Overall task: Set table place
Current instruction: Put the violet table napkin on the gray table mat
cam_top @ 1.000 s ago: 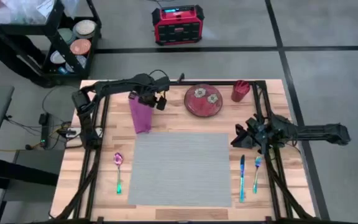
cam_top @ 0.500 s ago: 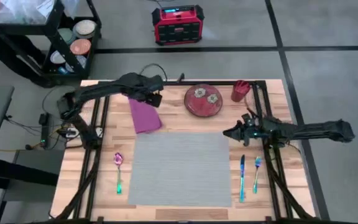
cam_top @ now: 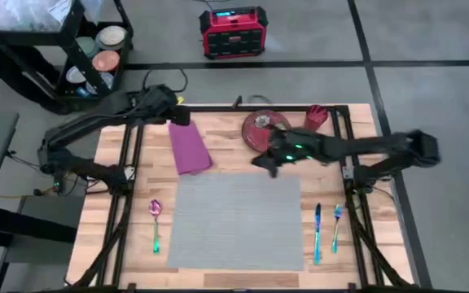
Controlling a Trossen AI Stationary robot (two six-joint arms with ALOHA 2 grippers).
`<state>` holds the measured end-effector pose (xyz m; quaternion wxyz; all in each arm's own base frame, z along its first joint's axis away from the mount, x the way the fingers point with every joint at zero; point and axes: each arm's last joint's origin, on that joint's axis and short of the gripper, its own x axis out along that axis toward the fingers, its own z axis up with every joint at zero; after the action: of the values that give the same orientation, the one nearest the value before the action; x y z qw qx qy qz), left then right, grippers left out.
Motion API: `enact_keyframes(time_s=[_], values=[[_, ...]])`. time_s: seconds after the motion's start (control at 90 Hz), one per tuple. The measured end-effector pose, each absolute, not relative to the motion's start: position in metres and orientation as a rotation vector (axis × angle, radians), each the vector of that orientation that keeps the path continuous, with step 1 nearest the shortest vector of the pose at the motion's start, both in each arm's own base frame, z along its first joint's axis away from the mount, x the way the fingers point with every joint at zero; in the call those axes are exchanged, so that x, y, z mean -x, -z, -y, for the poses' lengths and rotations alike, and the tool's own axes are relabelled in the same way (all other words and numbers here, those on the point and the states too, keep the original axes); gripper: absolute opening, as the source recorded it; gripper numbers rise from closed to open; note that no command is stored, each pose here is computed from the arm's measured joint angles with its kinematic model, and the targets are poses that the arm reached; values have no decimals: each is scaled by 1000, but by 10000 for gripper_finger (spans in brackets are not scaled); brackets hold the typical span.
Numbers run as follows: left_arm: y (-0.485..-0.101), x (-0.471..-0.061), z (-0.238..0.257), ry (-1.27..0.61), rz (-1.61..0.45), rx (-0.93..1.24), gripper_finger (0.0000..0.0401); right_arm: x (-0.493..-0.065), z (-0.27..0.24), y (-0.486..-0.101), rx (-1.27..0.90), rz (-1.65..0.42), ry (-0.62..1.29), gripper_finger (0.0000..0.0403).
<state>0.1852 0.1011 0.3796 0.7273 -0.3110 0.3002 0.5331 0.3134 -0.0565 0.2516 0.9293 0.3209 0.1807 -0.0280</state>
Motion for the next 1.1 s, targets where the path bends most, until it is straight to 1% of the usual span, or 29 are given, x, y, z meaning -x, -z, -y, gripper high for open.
enact_keyframes(time_s=[0.111, 0.178, 0.256, 0.322, 0.411, 0.544, 0.611, 0.689, 0.811, 0.9, 1.0, 1.1], values=[[-376, -179, -98, -1179, -769, 644, 154, -351, 80, -253, -661, -377, 0, 62], [-374, -174, -96, -1190, -822, 635, 154, -370, 96, -249, -684, -397, -66, 62], [-374, -169, -93, -1197, -861, 629, 154, -389, 109, -236, -742, -436, -147, 62], [-377, -164, -91, -1181, -857, 612, 154, -404, 116, -223, -785, -470, -180, 66], [-388, -154, -85, -1131, -769, 581, 154, -424, 121, -213, -802, -459, -215, 71], [-416, -129, -72, -1066, -504, 528, 154, -451, 116, -209, -734, -381, -285, 71], [-428, -110, -63, -1034, -397, 504, 154, -462, 110, -201, -726, -389, -302, 69], [-437, -87, -53, -1013, -308, 492, 154, -472, 101, -184, -737, -431, -315, 67], [-442, -56, -40, -998, -230, 496, 154, -480, 88, -158, -820, -546, -338, 66], [-442, -39, -32, -995, -203, 497, 154, -477, 88, -147, -914, -733, -252, 62], [-440, -25, -27, -1009, -170, 509, 154, -473, 89, -147, -783, -845, -161, 56], [-437, -18, -24, -1025, -147, 514, 154, -480, 91, -161, -677, -821, -134, 55]])
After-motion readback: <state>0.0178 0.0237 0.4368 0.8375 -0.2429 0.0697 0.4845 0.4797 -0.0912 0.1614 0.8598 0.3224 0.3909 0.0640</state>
